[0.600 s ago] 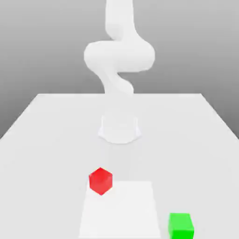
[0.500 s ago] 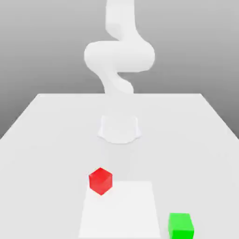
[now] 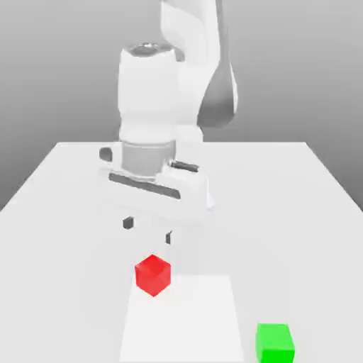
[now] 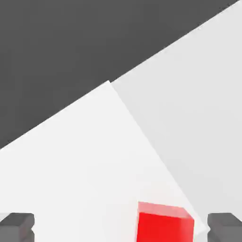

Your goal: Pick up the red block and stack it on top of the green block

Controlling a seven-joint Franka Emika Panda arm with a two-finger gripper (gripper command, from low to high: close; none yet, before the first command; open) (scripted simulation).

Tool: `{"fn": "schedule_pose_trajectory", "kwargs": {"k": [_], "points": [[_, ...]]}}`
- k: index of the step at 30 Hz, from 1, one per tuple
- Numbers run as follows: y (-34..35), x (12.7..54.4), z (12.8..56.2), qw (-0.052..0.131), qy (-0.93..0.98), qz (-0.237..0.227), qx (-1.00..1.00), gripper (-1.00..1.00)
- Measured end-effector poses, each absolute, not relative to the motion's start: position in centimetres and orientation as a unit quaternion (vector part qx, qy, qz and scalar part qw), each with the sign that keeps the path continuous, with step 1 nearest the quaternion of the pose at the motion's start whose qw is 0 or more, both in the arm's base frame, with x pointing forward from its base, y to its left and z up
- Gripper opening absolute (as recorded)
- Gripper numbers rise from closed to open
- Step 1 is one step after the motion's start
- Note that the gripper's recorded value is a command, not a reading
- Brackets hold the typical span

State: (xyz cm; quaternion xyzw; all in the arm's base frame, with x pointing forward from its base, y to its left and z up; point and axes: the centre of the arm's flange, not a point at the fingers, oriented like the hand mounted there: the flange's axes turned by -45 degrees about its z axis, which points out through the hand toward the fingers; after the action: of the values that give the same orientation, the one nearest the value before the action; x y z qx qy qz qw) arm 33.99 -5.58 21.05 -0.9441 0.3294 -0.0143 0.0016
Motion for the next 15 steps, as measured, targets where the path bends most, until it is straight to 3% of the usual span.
{"fn": "schedule_pose_trajectory", "kwargs": {"k": [5, 6, 15], "points": [[-5.7, 33.0, 15.6, 0.0, 0.341, 0.0, -0.94, 0.0], [-5.6, 32.9, 14.8, 0.0, 0.341, 0.0, -0.94, -1.0], [-5.6, 33.0, 15.8, 0.0, 0.341, -0.001, -0.94, -1.0]]}}
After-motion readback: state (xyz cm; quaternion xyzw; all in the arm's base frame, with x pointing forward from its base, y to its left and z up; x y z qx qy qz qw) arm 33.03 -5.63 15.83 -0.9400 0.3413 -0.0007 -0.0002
